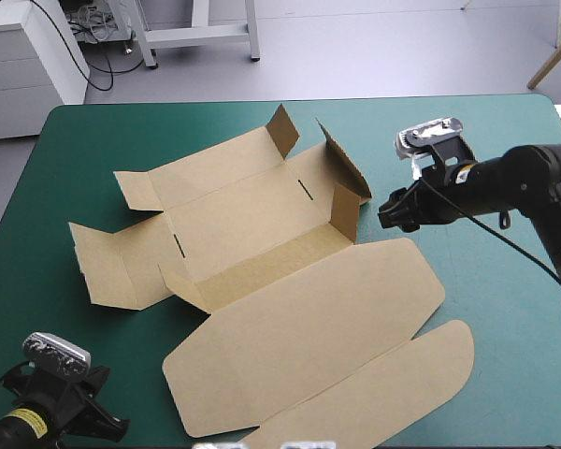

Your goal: Fold the box

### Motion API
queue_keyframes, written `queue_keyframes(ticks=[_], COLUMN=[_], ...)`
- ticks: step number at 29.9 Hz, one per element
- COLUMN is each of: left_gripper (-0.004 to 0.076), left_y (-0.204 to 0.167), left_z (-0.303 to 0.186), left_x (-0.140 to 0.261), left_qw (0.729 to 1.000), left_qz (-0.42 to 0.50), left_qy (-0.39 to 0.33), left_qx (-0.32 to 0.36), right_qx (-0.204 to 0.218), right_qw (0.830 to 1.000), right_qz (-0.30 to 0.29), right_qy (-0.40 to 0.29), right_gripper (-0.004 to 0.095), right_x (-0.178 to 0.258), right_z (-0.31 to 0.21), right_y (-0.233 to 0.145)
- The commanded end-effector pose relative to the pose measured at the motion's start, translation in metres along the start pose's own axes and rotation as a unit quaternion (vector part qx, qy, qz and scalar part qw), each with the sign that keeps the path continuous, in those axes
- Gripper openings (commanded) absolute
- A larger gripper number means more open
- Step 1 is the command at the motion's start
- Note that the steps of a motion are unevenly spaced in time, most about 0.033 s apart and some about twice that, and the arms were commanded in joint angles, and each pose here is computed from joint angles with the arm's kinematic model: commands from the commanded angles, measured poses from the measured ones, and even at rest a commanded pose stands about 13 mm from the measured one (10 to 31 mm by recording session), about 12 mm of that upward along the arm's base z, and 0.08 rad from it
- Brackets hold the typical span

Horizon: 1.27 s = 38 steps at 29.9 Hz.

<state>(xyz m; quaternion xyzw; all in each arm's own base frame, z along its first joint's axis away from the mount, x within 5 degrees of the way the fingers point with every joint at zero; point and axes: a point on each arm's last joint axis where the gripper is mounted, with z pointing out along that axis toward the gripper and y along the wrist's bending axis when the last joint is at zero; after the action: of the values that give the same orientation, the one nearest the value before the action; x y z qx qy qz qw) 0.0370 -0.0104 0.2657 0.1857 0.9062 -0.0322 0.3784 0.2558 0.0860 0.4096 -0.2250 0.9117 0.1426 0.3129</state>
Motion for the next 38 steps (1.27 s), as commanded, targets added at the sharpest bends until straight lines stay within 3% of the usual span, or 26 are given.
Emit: queue_keyframes(ticks=[1,17,31,34,38], left_gripper=[-0.0010,-0.0010,-0.0010,-0.0010,-0.0010], left_y=[0.001,0.001,0.000,0.000,0.000], left_z=[-0.003,-0.003,-0.003,-0.003,-0.003], left_x=[-0.010,-0.008,-0.004,-0.004,-0.004], left_qw=[0.999,1.000,1.000,1.000,1.000], left_qz=[-0.007,-0.007,-0.006,-0.006,-0.006], left_qy=[-0.033,-0.024,-0.003,-0.003,-0.003], left_qx=[-0.001,0.000,0.000,0.000,0.000], right_qx=[-0.001,-0.046,-0.070,-0.066,-0.061], right_qw=[0.999,0.999,0.991,0.990,0.990], right_qz=[-0.012,0.008,-0.008,-0.011,-0.012], right_qy=[-0.050,0.021,0.117,0.121,0.128], right_gripper=[0.0562,0.0535,0.0501,0.0436,0.0239], right_x=[-0.024,-0.066,-0.052,-0.051,-0.050], right_z=[-0.002,0.116,0.182,0.182,0.182], right_y=[-0.003,-0.037,-0.020,-0.021,-0.022])
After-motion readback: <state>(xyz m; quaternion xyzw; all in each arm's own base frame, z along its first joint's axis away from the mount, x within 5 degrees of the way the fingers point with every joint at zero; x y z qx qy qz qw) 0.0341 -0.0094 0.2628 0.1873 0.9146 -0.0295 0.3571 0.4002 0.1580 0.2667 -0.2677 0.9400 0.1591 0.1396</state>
